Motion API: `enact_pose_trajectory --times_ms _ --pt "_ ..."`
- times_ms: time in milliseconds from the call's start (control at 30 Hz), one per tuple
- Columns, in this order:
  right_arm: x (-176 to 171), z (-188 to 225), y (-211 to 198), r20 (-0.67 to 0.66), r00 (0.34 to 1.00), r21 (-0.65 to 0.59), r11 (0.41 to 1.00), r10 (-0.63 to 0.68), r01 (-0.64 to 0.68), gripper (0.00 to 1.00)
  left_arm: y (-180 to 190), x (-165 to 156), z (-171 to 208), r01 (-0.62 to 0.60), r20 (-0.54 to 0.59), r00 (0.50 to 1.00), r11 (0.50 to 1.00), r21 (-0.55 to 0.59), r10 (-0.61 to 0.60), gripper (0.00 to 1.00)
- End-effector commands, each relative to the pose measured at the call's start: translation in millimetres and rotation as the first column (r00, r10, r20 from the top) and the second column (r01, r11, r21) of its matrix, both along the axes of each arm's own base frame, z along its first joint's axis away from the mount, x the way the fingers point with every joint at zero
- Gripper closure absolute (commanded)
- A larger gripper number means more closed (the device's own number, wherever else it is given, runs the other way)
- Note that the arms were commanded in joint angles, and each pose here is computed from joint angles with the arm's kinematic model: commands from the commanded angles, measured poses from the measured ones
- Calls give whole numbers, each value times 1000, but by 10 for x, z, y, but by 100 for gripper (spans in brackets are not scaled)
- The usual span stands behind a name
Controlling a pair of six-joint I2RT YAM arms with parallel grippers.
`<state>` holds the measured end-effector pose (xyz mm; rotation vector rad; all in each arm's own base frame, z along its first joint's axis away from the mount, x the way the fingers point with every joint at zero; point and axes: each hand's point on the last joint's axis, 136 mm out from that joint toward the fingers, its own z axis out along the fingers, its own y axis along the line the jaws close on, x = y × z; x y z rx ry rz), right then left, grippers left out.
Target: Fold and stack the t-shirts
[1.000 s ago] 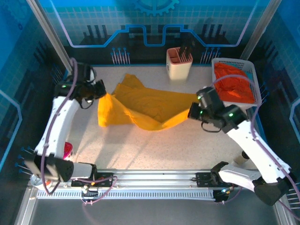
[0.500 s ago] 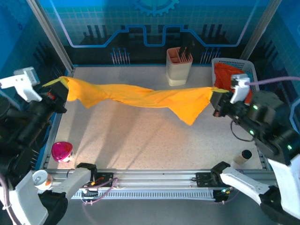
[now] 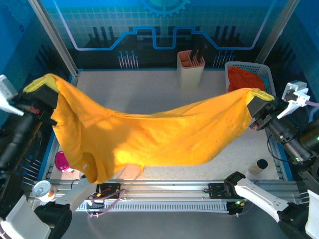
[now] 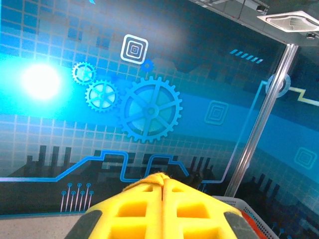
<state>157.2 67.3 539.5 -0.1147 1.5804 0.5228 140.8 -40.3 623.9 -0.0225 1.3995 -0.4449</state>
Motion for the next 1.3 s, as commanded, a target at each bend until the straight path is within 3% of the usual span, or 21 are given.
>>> enact_pose_trajectory --times_ms 0,100,233,367,533,633,767,900,1033,1267 --pt "345 -313 -125 -122 978 -109 981 -172 159 100 -31 640 -32 -9 -36 999 1000 -6 9 100" --pt "621 -725 -31 -246 944 -204 964 -221 172 100 -81 1145 -337 0 -119 993 999 -39 -5 100" --pt "1030 -1434 29 -423 856 -283 941 -297 187 100 -137 1894 -1095 -5 -292 956 998 -58 -12 100" --pt "1490 -2262 72 -638 734 -176 972 -235 158 100 -130 2524 -1903 -26 -447 895 997 -71 -8 100" --pt "1997 -2938 32 -748 618 -149 969 -241 197 100 -70 3097 -2756 -52 -592 805 994 -96 -15 100" --pt "2288 -3263 77 -800 568 -111 979 -192 174 100 -92 3345 -3245 -55 -685 728 992 -112 -37 100" --pt "2640 -3641 132 -833 538 -66 988 -131 139 100 -82 3546 -3878 -94 -791 610 987 -133 -48 100" --pt "2894 -3916 75 -856 508 -39 992 -97 124 100 -112 3635 -4274 -115 -852 517 979 -167 -85 100" --pt "3021 -4052 -54 -862 503 -6 991 -72 131 100 -64 3615 -4430 -153 -875 480 977 -150 -60 100" --pt "2959 -4088 -201 -876 482 74 984 -13 161 100 -17 3390 -4213 -179 -877 479 973 -143 -40 100"
